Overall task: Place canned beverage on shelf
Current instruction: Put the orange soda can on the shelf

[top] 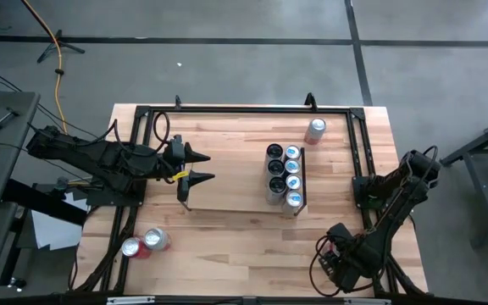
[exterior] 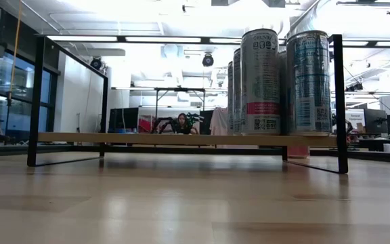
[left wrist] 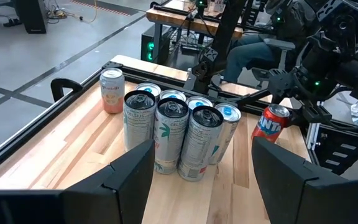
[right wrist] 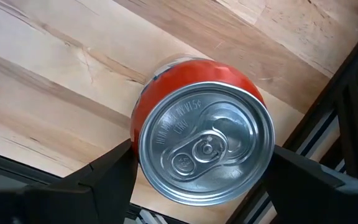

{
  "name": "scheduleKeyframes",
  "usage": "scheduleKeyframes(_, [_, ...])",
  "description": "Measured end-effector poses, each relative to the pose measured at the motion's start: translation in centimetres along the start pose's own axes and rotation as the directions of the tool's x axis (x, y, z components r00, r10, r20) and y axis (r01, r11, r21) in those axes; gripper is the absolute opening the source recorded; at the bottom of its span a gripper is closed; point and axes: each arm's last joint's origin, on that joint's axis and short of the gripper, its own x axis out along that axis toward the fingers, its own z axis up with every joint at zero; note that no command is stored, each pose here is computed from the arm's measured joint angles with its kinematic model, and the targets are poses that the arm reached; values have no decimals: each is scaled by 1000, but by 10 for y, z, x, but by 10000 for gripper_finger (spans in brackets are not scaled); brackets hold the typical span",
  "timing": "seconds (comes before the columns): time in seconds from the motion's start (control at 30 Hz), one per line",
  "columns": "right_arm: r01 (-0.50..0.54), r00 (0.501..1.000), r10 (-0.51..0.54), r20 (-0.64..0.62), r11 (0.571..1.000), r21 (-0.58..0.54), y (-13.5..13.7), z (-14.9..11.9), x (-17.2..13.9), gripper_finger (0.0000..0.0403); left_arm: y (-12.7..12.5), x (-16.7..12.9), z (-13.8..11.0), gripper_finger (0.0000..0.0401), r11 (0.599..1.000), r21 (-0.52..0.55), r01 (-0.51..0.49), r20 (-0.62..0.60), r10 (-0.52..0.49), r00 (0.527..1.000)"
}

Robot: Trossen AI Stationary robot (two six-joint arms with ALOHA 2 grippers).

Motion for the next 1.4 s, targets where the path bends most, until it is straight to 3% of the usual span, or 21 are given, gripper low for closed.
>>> scheduleKeyframes(0.23, [4,999,-4,-31,1000,21,2,2,0,307,0,0,0,226,1000,1,0,0,0,1000])
scheduleKeyframes(0.5, [41,997,-41,-69,999,8,4,12,0,393,0,0,0,226,1000,1,0,0,0,1000])
scheduleKeyframes(0.73, [55,997,-53,-63,998,23,3,13,0,372,0,0,0,226,1000,-5,1,0,-1,1000])
scheduleKeyframes(1.03, [-26,999,28,-28,998,64,9,14,-1,371,0,0,0,226,1000,-5,0,-1,0,1000])
scheduleKeyframes(1.2, [-20,1000,21,-6,999,47,8,15,0,371,0,0,0,226,1000,-6,0,-1,0,1000])
scheduleKeyframes(1.4, [-10,999,14,-36,995,103,9,21,14,371,0,0,0,226,1000,-7,0,-1,0,1000])
